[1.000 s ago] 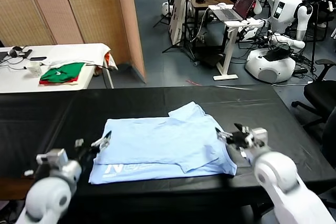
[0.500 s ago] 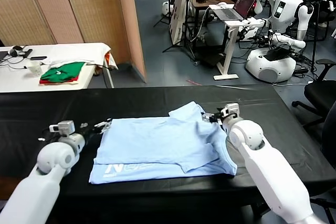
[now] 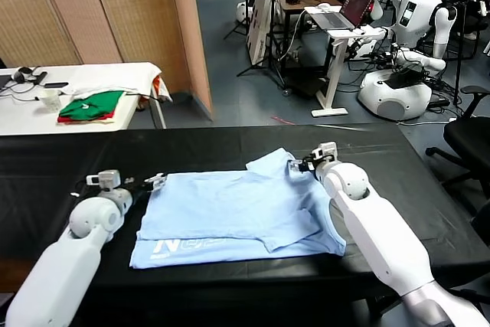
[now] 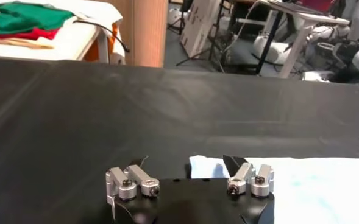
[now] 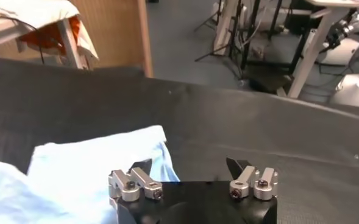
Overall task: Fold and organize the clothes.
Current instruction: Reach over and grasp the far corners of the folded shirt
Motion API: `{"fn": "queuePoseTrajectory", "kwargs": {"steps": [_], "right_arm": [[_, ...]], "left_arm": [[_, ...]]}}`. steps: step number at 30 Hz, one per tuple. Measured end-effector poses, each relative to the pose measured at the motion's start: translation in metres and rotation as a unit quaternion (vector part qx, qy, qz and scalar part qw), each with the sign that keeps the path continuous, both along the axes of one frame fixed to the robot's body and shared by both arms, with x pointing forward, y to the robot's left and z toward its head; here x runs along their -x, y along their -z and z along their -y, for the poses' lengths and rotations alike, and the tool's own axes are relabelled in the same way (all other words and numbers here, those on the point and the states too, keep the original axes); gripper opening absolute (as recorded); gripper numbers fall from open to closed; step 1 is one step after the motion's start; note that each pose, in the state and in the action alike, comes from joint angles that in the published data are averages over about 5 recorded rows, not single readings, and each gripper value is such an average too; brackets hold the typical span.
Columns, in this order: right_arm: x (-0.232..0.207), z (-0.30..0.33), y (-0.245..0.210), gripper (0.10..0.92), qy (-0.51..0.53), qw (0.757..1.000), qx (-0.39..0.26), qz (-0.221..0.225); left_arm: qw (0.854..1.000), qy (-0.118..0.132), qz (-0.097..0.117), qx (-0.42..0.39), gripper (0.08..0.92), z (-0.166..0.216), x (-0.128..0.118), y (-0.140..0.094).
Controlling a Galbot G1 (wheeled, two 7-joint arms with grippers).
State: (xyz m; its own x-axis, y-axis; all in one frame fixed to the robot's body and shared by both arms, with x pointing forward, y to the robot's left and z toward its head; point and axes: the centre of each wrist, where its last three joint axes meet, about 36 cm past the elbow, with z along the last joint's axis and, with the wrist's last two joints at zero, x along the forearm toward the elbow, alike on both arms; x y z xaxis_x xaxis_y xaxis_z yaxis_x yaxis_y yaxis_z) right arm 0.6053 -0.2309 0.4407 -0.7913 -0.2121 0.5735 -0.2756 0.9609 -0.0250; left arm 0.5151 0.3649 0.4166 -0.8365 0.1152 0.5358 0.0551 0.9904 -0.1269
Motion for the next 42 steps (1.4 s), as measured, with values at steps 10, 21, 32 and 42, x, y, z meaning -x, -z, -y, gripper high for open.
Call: {"fn": "queuePoseTrajectory", "kwargs": {"steps": [10, 21, 32, 42], "right_arm": [[-0.003, -0.008, -0.001, 0.145, -0.011, 1.000, -0.004, 0.000], [0.004, -0.007, -0.004, 0.140, -0.010, 0.999, -0.029, 0.029], [0.016, 0.005, -0.014, 0.140, -0.007, 0.997, -0.049, 0.052], [0.021, 0.000, -0.011, 0.140, -0.013, 0.998, -0.046, 0.052]], "left_arm": [[1.000, -0.001, -0.008, -0.006, 0.252, -0.003, 0.004, 0.008], [1.000, 0.008, -0.002, -0.004, 0.146, -0.001, 0.012, 0.003], [1.000, 0.015, 0.023, -0.002, 0.146, -0.007, 0.026, -0.023], [0.999, 0.022, 0.023, -0.003, 0.180, 0.001, 0.029, -0.026]]}}
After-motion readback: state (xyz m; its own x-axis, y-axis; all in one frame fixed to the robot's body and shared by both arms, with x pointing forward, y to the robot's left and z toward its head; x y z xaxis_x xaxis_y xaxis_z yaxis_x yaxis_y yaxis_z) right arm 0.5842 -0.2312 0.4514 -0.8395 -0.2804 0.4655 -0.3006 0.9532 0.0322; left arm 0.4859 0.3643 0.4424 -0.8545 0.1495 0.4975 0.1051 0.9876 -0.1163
